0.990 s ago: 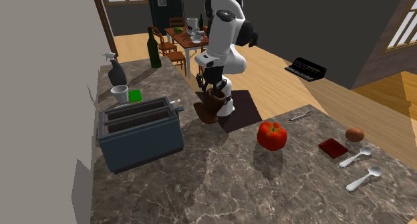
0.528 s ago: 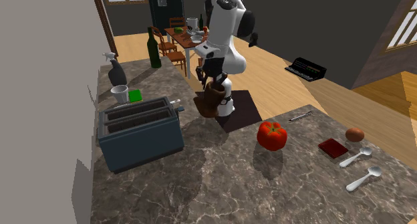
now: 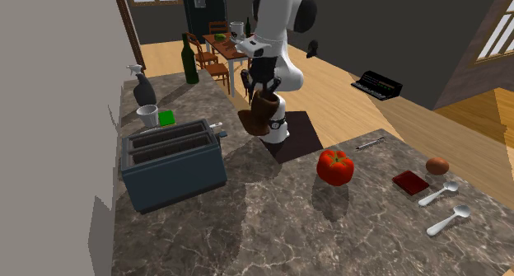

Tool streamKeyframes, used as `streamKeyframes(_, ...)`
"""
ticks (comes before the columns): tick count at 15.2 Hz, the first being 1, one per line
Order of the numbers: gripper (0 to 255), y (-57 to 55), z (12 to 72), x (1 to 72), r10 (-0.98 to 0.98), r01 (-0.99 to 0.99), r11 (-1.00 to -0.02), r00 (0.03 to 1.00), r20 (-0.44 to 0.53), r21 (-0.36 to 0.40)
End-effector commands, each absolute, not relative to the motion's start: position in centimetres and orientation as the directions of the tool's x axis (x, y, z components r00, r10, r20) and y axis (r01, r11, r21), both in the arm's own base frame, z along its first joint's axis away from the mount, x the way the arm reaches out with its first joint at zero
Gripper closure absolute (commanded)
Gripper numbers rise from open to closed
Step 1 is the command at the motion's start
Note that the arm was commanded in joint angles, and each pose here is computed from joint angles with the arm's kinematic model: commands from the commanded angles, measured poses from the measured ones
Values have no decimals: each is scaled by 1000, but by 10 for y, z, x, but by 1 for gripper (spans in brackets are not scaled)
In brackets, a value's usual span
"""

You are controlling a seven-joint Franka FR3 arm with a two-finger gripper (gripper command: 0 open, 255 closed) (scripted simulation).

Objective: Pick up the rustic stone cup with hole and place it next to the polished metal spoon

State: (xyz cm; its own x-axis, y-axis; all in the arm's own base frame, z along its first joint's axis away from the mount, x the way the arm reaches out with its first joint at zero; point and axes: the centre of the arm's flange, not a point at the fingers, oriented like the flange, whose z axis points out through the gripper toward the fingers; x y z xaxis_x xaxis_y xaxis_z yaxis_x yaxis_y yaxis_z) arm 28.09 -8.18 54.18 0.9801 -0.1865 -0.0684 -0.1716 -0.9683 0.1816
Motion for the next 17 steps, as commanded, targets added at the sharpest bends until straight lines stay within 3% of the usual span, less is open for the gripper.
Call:
streamKeyframes(1,255,-82,553,281,-187,-172,-968,980,-68,182)
streamKeyframes(10,255,-82,599,281,-187,-172,-968,980,-68,182)
streamKeyframes(17,255,6,600,309,-187,-172,-968,980,-68,182)
